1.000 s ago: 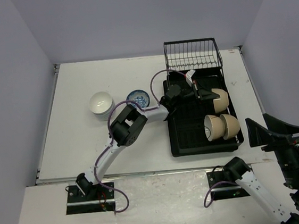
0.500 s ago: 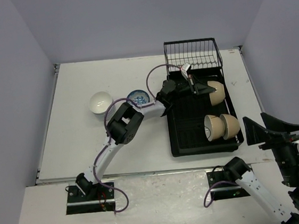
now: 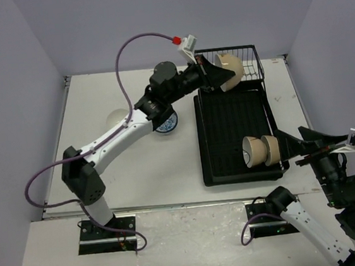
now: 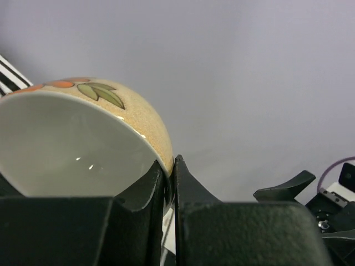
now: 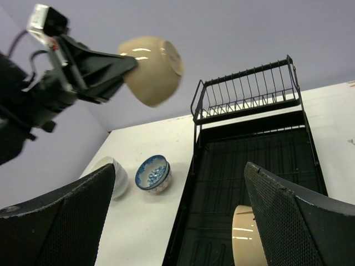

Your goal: Unload the bowls from the dish rack

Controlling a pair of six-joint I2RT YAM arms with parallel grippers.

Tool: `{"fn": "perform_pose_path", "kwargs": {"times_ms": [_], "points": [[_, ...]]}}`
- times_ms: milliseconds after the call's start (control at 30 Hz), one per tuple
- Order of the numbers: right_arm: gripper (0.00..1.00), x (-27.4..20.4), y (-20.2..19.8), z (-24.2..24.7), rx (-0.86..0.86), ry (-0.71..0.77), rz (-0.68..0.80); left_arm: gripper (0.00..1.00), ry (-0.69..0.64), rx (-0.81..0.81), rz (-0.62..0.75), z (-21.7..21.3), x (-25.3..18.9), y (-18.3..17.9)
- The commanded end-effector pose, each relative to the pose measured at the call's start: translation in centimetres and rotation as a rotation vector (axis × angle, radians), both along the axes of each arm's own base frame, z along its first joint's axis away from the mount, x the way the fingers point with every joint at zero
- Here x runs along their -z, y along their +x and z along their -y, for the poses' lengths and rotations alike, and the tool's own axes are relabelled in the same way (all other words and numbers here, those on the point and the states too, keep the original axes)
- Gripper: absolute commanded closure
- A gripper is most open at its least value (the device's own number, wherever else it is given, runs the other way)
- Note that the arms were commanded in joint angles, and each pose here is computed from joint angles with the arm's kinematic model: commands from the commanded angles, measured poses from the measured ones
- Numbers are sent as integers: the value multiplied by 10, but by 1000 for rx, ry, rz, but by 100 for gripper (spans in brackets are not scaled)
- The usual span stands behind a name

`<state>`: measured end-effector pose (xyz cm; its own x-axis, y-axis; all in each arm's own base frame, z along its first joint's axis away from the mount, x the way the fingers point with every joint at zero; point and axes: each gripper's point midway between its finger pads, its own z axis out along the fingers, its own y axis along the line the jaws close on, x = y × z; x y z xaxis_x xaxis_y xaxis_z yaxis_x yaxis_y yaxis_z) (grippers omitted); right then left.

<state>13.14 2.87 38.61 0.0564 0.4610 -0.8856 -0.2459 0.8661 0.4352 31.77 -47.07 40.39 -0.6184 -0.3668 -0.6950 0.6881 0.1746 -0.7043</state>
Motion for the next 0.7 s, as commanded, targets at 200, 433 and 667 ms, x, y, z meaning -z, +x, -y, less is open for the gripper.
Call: {"fn": "perform_pose_path", "kwargs": {"times_ms": [200,433,667], "points": [[1,2,13,0,33,-72,-59,100,743,-527,-30,-158,127,-3],[1,55,64,-34,6,-312,-404,100,1160,-542,-187,-258,229,-75],[1,72,79,-39,22,-393,-527,100,1293,-504,-283,-298,285,-114]]}}
